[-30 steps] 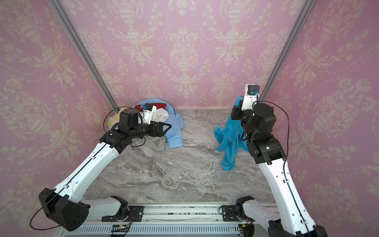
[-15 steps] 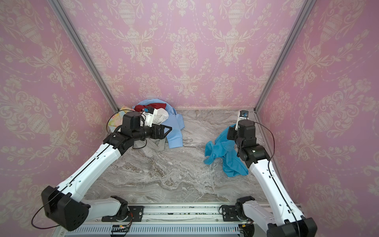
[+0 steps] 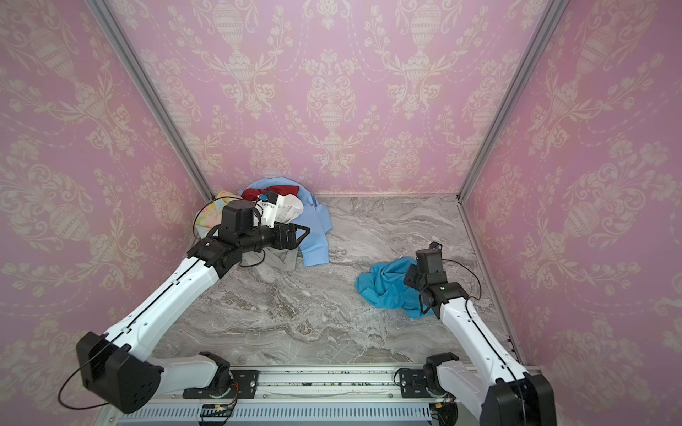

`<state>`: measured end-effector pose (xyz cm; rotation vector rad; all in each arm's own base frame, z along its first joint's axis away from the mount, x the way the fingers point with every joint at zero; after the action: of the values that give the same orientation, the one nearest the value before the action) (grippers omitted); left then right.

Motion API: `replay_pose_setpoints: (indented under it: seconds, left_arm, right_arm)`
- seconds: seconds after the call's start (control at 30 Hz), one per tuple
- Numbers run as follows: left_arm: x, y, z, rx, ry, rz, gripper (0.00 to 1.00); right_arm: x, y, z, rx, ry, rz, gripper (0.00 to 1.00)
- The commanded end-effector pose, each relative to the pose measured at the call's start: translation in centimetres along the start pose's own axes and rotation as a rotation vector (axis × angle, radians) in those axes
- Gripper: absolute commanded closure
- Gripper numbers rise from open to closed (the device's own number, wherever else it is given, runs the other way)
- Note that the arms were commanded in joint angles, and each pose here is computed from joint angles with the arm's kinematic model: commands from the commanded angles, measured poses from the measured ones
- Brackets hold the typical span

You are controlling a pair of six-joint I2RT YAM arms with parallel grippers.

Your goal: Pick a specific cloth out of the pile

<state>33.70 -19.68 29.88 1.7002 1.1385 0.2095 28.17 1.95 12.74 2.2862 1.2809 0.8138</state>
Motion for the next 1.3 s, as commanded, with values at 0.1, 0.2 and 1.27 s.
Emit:
replay_pose_setpoints:
  seconds: [0.1, 0.2, 1.27]
  left_arm:
    - [0.2, -0.2, 0.2, -0.004, 0.018, 0.013, 0.02]
    - [0.3, -0.3, 0.3, 0.0, 0.019, 0.018, 0.01]
    - [0.8, -0.9, 0.7, 0.018, 0.037, 0.013, 0.01]
  right_arm:
    - [-0.7, -2.3, 3.3, 0.103, -0.047, 0.072, 0.58]
    - [-0.9, -2.8, 4.5, 0.15, -0.068, 0.067, 0.47]
    - [1.8, -1.7, -0.1, 0.076, -0.101, 0.072, 0.0]
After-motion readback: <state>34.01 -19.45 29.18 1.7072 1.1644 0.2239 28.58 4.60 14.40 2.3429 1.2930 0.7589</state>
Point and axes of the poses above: each gripper's point midway between its finger pads, its own z axis out along the fingers, its own x axis along the line the jaws close on, y = z × x, the point moved 2 cm from there along -z, back along the fingers, and after that the axes turned 6 degrees about z, right-handed, at the moved point
